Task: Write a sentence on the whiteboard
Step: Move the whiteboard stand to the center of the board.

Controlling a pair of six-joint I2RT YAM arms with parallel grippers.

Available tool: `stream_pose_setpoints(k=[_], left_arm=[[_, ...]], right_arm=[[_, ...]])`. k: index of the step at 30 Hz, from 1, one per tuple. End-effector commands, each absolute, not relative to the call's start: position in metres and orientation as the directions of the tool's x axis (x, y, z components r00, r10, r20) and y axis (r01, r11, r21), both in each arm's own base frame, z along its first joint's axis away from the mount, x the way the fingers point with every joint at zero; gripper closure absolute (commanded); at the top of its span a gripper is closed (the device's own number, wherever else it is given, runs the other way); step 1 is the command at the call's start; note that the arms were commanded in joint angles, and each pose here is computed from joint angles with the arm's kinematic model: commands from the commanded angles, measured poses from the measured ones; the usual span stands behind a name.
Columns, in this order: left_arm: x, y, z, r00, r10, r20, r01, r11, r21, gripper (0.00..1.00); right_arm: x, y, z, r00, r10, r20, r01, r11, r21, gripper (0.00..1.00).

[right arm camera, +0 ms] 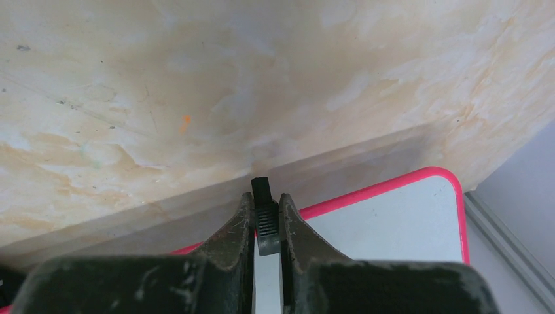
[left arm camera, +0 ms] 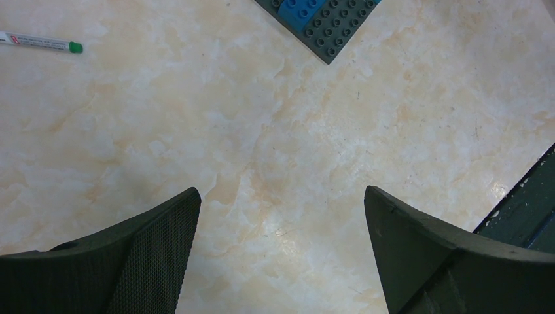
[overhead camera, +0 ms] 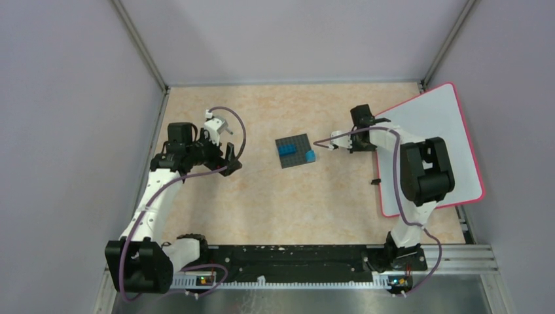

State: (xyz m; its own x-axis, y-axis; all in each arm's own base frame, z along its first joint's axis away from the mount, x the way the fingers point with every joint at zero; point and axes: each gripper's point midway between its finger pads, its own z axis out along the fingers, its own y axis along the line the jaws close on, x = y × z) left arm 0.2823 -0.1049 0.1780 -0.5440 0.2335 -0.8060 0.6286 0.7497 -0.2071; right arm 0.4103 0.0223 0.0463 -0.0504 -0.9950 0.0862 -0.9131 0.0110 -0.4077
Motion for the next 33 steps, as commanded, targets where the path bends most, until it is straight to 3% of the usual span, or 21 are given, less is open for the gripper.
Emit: stream_pose_setpoints(k=[1,9,20,25,31,33], left_arm=[[0.28,-0.11,0.181,-0.529,0.235,-0.816,0.651,0.729,-0.212,0.01],[0.285,-0.107,0.178,-0.544,0.22,-0.81,0.626,0.75,-0.216,0.01],[0.292,-0.098,0.176,-0.558,0.211,-0.803,0.578,0.793,-0.193,0.01],[0.292,-0.097,0.176,-0.556,0.213,-0.804,0.577,0.794,-0.189,0.01],[0.292,-0.098,0.175,-0.563,0.213,-0.799,0.577,0.793,-0.195,0.01],[0.291,-0.098,0.174,-0.565,0.212,-0.797,0.574,0.795,-0.196,0.01]], right_arm=[[0.404,0.036,0.042,-0.007,-0.994,0.112,-0.92,-0.037,-0.389,1.0],[0.393,0.095,0.041,0.155,-0.983,0.1,-0.895,-0.182,-0.406,1.0],[0.344,0.19,0.037,0.475,-0.868,0.146,-0.756,-0.487,-0.438,1.0],[0.315,0.206,0.037,0.529,-0.839,0.13,-0.721,-0.525,-0.452,1.0],[0.307,0.206,0.055,0.452,-0.89,0.053,-0.734,-0.405,-0.544,0.7],[0.303,0.207,0.067,0.41,-0.912,-0.018,-0.752,-0.327,-0.572,0.6]])
